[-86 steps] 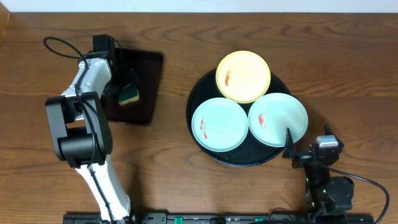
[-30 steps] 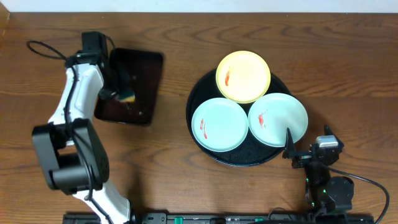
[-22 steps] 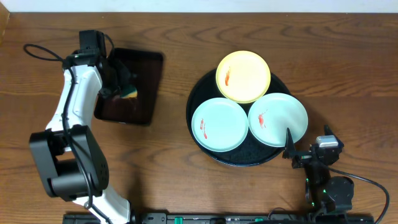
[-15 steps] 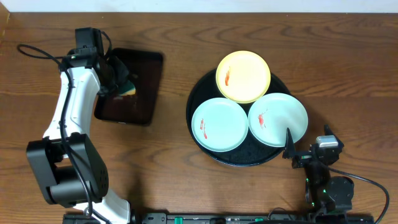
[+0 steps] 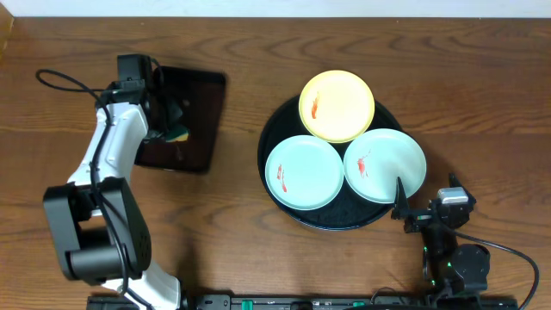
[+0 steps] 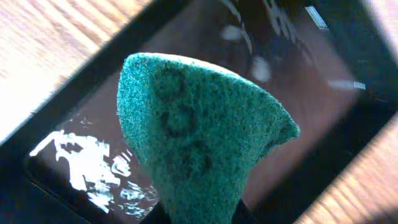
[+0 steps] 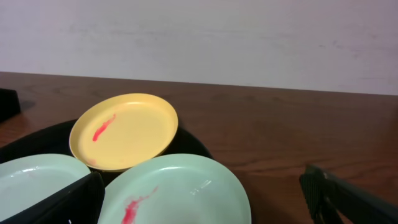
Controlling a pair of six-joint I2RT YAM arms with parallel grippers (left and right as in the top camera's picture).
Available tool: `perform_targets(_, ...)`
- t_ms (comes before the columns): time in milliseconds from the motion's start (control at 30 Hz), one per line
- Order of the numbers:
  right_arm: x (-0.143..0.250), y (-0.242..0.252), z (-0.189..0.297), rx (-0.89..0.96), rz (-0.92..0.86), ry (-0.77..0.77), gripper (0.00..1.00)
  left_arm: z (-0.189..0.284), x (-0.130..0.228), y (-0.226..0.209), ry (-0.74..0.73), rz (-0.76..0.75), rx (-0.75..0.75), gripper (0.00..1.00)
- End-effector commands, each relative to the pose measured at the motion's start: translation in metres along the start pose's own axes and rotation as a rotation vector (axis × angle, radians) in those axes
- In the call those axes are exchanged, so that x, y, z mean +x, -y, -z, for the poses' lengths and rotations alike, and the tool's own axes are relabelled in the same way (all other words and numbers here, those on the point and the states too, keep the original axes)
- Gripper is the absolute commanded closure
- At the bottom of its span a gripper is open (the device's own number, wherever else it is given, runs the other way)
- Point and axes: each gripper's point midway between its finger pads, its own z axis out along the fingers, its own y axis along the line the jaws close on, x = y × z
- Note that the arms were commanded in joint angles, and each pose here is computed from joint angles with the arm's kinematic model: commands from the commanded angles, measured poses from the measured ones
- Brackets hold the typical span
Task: Clean dirty plates on tray and stack at the side
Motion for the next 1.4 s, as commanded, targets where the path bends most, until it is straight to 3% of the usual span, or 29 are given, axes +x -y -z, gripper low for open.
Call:
perform_targets(0,0.002,0.003,0.000,0.015,-0.014,-0.005,0.01,0.050,-0.012,0.034,0.061,-0.018,0.169,0.92)
perform_targets(200,0.002,0.003,0.000,0.015,-0.014,-0.005,0.01,0.050,-0.018,0.020,0.150,-0.038,0.036,0.92)
perform_targets(400,0.002,0.003,0.000,0.015,-0.014,-0.005,0.01,0.013,0.008,0.006,0.048,-0.049,-0.030,0.92)
perform_targets(600,0.002,0.003,0.000,0.015,-0.014,-0.005,0.01,0.022,0.018,0.034,-0.013,-0.055,0.131,0.92)
perform_targets(833,0.002,0.003,0.000,0.015,-0.014,-0.005,0.01,0.079,-0.002,0.051,0.130,-0.068,0.234,0.92)
perform_targets(933,0.002,0.003,0.000,0.015,-0.014,-0.005,0.01,0.089,-0.015,0.044,0.212,-0.072,0.191,0.93)
perform_targets(1033,0.002,0.003,0.000,0.015,-0.014,-0.005,0.01,0.076,-0.020,0.027,0.244,-0.063,0.077,0.93)
perform_targets(1167,0.002,0.003,0.000,0.015,-0.014,-0.005,0.01,0.034,-0.001,0.011,0.145,-0.067,0.004,0.92)
perform_targets(1367,0.002,0.003,0.000,0.015,-0.014,-0.005,0.01,0.017,0.002,0.013,0.113,-0.074,0.007,0.93)
